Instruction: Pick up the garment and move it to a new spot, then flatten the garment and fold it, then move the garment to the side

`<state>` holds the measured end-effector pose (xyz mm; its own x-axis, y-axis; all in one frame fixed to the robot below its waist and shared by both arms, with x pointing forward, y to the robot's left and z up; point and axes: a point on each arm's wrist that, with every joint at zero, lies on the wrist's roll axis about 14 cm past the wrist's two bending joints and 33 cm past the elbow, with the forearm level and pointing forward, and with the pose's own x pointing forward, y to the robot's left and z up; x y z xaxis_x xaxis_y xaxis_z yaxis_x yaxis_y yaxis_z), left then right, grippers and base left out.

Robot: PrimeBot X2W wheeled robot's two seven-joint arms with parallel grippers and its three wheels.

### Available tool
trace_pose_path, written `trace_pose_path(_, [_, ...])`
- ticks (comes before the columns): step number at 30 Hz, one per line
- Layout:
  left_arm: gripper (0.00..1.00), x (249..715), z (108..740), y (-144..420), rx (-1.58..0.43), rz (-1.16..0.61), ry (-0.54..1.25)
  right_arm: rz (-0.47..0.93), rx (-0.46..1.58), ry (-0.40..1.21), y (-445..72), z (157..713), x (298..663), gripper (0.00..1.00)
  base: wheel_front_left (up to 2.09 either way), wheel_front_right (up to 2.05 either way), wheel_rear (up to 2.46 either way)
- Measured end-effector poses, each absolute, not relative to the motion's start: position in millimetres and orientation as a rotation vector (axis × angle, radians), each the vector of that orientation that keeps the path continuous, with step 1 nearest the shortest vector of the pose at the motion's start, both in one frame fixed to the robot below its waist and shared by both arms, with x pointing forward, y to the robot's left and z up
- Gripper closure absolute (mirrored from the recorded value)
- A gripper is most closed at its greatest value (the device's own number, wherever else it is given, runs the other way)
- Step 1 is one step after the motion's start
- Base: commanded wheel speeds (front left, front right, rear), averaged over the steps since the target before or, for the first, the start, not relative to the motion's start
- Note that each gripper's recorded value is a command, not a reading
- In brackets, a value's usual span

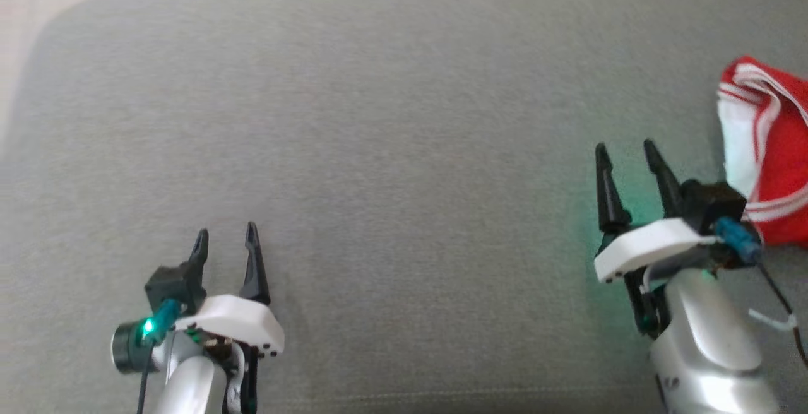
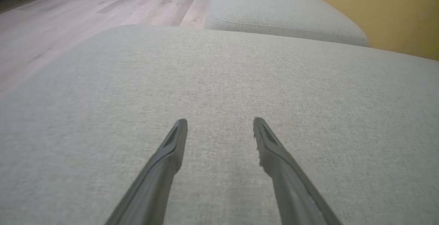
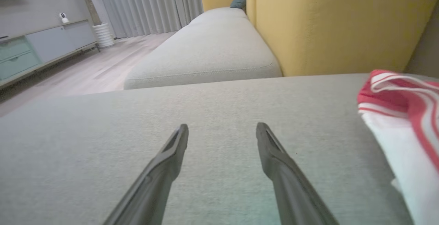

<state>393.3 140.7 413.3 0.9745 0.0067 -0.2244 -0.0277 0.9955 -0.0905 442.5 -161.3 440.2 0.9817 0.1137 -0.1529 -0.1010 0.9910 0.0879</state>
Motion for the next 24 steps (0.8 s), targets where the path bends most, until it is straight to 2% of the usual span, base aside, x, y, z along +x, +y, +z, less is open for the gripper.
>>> trace_pose_path(12, [0.00, 359, 431, 168, -0.107, 0.087, 0.176, 0.161, 0.130, 0.137, -138, 451, 420, 0.00, 0.00, 0.00, 0.00])
trace_pose_path(19, [0.00, 364, 441, 166, -0.133, 0.067, 0.141, 0.142, 0.135, 0.134, -145, 452, 417, 0.00, 0.00, 0.00, 0.00])
trace_pose_path(20, [1.00, 365, 442, 165, -0.141, 0.061, 0.139, 0.140, 0.135, 0.136, -146, 451, 417, 1.00, 0.00, 0.00, 0.00])
trace_pose_path(24, [1.00, 352, 417, 163, -0.140, 0.068, 0.222, 0.128, 0.141, 0.230, -147, 421, 399, 1.00, 0.00, 0.00, 0.00])
